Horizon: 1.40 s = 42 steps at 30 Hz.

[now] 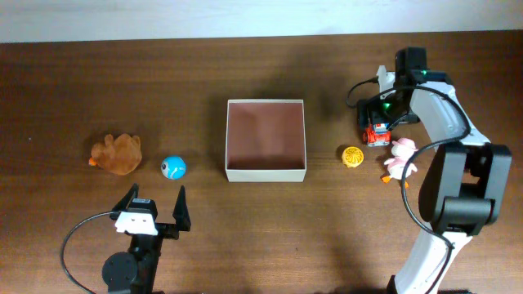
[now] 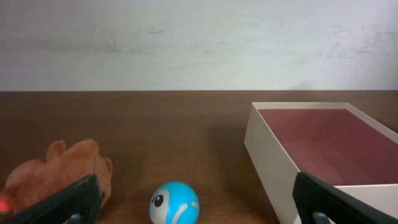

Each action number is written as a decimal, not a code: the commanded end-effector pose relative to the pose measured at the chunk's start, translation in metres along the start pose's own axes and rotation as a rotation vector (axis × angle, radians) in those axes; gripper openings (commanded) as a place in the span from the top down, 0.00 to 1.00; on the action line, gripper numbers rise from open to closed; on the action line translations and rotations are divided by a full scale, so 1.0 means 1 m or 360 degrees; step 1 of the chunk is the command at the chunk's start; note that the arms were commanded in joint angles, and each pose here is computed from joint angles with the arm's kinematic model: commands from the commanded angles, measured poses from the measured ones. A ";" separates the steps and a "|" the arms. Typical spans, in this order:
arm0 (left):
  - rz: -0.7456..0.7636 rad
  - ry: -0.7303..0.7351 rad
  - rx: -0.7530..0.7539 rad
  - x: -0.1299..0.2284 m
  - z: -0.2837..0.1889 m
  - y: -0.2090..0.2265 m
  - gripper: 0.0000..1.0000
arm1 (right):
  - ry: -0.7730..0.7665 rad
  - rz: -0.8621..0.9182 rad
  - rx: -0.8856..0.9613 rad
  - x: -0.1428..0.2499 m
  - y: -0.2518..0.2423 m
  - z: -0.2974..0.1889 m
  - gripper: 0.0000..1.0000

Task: Pack container
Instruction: 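Reach right gripper to the red fire truck and grasp it, then lift the fire truck and carry it over the white box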

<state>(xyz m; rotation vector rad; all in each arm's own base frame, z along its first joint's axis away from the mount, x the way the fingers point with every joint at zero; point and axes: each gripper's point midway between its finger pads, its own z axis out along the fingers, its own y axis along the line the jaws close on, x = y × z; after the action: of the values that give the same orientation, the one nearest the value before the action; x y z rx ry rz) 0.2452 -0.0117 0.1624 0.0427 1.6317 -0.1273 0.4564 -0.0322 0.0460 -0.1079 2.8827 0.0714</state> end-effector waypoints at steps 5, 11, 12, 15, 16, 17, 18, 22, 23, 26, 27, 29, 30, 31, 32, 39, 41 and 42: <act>0.0025 -0.0005 -0.0023 0.001 0.000 0.003 0.01 | 0.0040 -0.0008 0.0003 0.001 -0.004 0.012 0.04; 0.0025 -0.0005 -0.0023 0.001 0.000 0.003 0.00 | 0.0072 -0.0009 -0.0008 0.009 -0.002 0.017 0.06; 0.0025 -0.0005 -0.0022 0.001 0.000 0.003 0.01 | 0.0071 -0.0009 -0.0008 0.009 -0.002 0.017 0.06; 0.0025 -0.0005 -0.0022 0.001 0.000 0.003 0.00 | 0.0064 -0.0019 -0.0007 0.008 -0.003 0.017 0.06; 0.0025 -0.0005 -0.0023 0.001 0.000 0.003 0.00 | 0.0070 -0.0035 -0.0008 0.009 -0.003 0.019 0.06; 0.0025 -0.0005 -0.0023 0.001 0.000 0.003 0.00 | 0.0072 -0.0050 -0.0008 0.009 -0.002 0.019 0.07; 0.0025 -0.0005 -0.0023 0.001 0.000 0.003 0.00 | 0.0082 -0.0051 -0.0001 0.010 -0.003 0.021 0.07; 0.0025 -0.0005 -0.0023 0.001 0.000 0.003 0.00 | 0.0092 -0.0049 0.0000 0.011 -0.004 0.025 0.08; 0.0025 -0.0005 -0.0023 0.001 0.000 0.003 0.00 | 0.0091 -0.0050 0.0000 0.011 -0.004 0.025 0.08; 0.0025 -0.0005 -0.0023 0.001 0.000 0.003 0.00 | 0.0088 -0.0050 0.0000 0.011 -0.004 0.025 0.10; 0.0025 -0.0005 -0.0023 0.001 0.000 0.003 0.00 | 0.0094 -0.0050 -0.0001 0.011 -0.004 0.027 0.11; 0.0025 -0.0005 -0.0023 0.001 0.000 0.003 0.01 | 0.0108 -0.0048 -0.0004 0.013 -0.004 0.030 0.12; 0.0025 -0.0005 -0.0023 0.001 0.000 0.003 0.00 | 0.0123 -0.0047 -0.0006 0.015 -0.004 0.034 0.12; 0.0025 -0.0005 -0.0023 0.001 0.000 0.003 0.01 | 0.0130 -0.0047 -0.0008 0.016 -0.003 0.035 0.13; 0.0025 -0.0005 -0.0023 0.001 0.000 0.003 0.00 | 0.0145 -0.0046 -0.0011 0.018 -0.003 0.038 0.14; 0.0025 -0.0005 -0.0023 0.001 0.000 0.003 0.01 | 0.0174 -0.0043 -0.0016 0.022 -0.003 0.045 0.26; 0.0025 -0.0005 -0.0023 0.001 0.000 0.003 0.00 | 0.0174 -0.0037 -0.0008 0.022 -0.004 0.045 0.32; 0.0025 -0.0005 -0.0023 0.001 0.000 0.003 0.01 | 0.0174 -0.0037 -0.0004 0.022 -0.005 0.045 0.33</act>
<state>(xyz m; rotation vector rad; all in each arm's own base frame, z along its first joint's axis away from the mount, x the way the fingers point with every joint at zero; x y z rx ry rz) 0.2452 -0.0117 0.1624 0.0430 1.6317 -0.1270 0.4488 -0.0324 0.0035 -0.1593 2.9723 0.0788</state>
